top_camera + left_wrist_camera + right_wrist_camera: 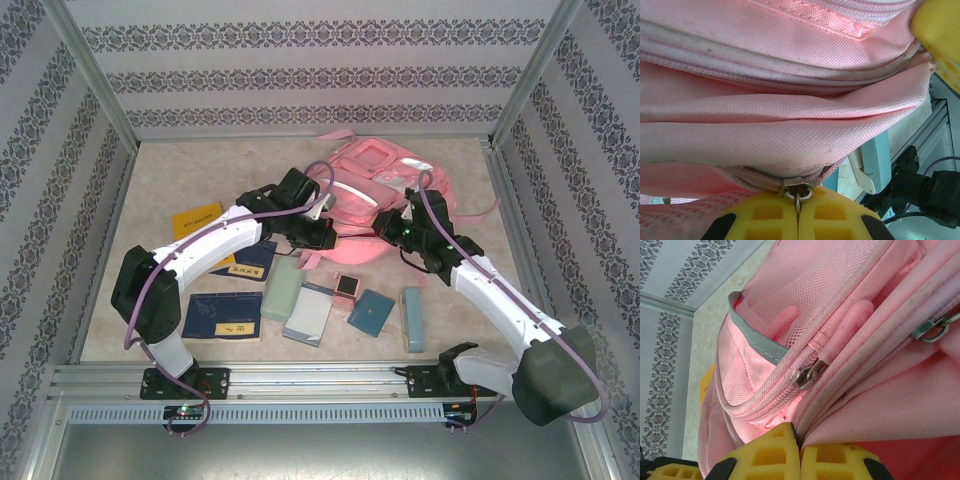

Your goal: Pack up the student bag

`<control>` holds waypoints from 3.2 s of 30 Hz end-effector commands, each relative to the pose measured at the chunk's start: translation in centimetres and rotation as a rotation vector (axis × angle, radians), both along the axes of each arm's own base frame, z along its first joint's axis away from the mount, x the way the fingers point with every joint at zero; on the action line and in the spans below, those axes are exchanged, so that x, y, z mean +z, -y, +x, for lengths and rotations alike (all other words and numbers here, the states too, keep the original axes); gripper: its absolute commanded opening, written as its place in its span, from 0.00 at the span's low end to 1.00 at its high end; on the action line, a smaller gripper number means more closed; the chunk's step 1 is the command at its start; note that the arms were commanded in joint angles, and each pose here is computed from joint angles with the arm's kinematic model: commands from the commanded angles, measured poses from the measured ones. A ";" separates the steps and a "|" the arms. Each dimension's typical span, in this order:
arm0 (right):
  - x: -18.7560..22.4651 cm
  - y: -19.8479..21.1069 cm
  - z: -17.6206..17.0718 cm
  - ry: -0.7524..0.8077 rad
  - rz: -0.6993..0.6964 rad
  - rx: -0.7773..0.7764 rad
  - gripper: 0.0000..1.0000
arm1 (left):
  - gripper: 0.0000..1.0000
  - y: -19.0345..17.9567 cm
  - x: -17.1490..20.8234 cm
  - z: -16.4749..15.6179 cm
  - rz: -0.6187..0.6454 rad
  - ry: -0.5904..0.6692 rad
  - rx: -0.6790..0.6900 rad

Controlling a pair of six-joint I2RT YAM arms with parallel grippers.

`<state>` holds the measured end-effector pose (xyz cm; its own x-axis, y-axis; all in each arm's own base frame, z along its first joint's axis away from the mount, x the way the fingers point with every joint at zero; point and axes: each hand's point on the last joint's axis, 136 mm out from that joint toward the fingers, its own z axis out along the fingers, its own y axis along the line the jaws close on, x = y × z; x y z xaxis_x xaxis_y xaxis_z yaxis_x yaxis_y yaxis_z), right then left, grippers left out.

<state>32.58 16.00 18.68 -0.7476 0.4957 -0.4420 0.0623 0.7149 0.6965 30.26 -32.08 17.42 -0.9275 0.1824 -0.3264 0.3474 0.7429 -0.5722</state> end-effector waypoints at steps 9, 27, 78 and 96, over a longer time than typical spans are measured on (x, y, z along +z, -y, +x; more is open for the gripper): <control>1.9 1.1 1.4 0.061 -0.009 0.021 0.00 | 0.02 -3.4 -1.8 0.2 0.169 -0.008 -0.027; 2.0 -0.9 1.4 0.053 0.047 0.071 0.00 | 0.10 -1.6 -4.5 1.2 0.108 0.000 0.006; 1.0 0.4 1.6 0.027 0.038 0.038 0.00 | 0.00 -5.5 -6.6 2.5 0.233 0.042 0.103; 0.6 0.1 7.0 0.038 -0.015 0.047 0.00 | 0.00 -8.4 -3.3 3.0 0.163 0.104 0.195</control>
<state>36.43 15.60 15.53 -0.8072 0.4771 -0.3475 0.1339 0.7214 0.6794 33.93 -24.34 12.79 -0.9228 0.0753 -0.3779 0.2357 0.8862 -0.3988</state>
